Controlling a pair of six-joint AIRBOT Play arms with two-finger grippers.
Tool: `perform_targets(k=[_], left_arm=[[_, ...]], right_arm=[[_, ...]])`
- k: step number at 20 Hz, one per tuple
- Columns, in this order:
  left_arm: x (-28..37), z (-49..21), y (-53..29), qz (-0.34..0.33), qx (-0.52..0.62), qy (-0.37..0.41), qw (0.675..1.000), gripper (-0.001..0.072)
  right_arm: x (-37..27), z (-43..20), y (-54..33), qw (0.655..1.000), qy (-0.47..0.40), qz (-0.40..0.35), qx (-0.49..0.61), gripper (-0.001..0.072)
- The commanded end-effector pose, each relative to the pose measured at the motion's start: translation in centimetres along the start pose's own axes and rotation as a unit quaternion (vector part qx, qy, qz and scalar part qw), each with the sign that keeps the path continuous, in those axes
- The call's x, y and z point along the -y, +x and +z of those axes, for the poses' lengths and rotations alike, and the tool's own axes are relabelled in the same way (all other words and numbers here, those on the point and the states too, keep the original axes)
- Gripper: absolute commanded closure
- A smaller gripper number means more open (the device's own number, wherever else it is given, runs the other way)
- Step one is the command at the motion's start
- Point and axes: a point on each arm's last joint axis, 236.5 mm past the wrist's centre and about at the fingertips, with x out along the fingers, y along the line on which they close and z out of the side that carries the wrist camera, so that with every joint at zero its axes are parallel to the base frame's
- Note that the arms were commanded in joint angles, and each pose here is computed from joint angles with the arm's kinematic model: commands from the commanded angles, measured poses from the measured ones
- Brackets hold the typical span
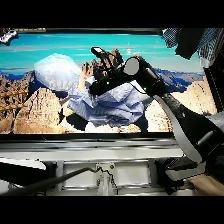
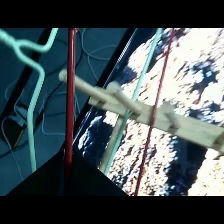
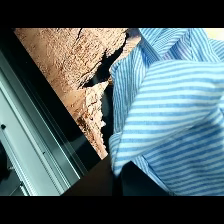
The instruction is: Fold the clothes and pants, and hang the long-sleeved shirts on hangers.
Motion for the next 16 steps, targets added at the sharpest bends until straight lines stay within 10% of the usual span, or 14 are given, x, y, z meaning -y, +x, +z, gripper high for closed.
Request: perform_targets(k=[1,16], left_arm=[[0.2,2.3,-2.0,0.002,0.023,0.012,1.0,0.0692],[5.6,11.6,-23.3,-0.119,0.114,-0.06,0.984,0.0695]], right_arm=[[0.0,0.0,0.0,1.0,-0.001,0.0,0.0,0.0683],[1.1,-0.3,0.0,0.999,-0.036,-0.023,-0.008,0.0683]])
